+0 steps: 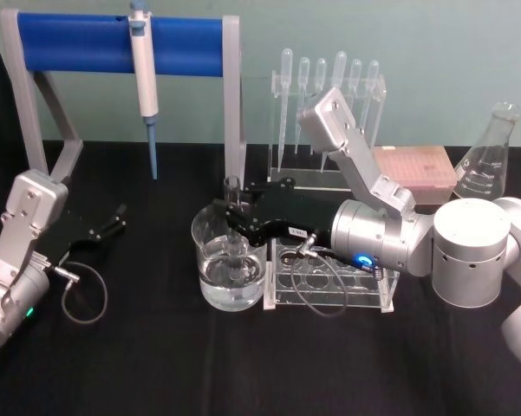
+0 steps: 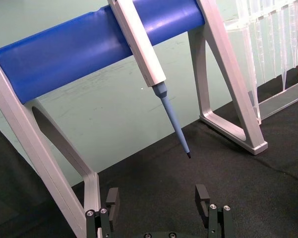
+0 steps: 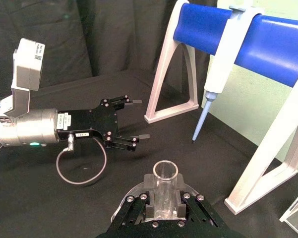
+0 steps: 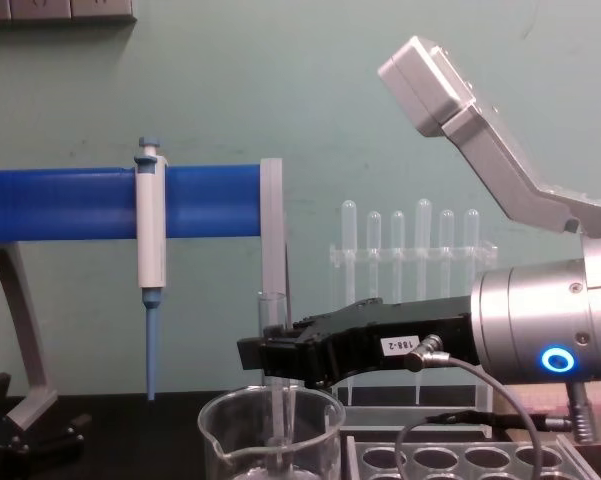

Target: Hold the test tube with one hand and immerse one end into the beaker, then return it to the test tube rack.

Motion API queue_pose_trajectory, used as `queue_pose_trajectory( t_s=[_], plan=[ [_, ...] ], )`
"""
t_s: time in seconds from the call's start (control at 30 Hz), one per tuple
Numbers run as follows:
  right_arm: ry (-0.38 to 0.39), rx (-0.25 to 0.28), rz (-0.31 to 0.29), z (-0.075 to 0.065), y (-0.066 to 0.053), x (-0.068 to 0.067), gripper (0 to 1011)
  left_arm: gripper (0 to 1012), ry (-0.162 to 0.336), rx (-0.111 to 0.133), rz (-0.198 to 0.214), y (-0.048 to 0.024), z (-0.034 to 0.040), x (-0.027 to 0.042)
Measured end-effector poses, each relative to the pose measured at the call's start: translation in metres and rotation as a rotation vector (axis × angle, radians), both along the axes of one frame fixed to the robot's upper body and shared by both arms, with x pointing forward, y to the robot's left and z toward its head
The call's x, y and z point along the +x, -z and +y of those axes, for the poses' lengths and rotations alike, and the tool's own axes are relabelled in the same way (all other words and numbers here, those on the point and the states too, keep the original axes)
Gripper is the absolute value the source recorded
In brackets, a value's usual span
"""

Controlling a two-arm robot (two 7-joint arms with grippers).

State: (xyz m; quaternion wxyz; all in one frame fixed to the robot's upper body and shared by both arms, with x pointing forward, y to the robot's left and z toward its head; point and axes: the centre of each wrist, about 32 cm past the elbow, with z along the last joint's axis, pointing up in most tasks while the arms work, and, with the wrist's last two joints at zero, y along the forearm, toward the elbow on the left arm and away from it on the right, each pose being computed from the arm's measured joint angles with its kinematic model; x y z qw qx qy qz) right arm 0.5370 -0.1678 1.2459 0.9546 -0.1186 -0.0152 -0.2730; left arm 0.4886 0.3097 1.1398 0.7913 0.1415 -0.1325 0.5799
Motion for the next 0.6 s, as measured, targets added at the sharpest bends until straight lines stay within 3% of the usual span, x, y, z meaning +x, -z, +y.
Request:
queue_pose_trajectory(
  t_s=[0.6],
  plan=[
    [0.0,0.0,0.0,0.0,0.0,0.0,224,1000,0.0,0.0,0.0,0.0,0.0,0.0]
  ],
)
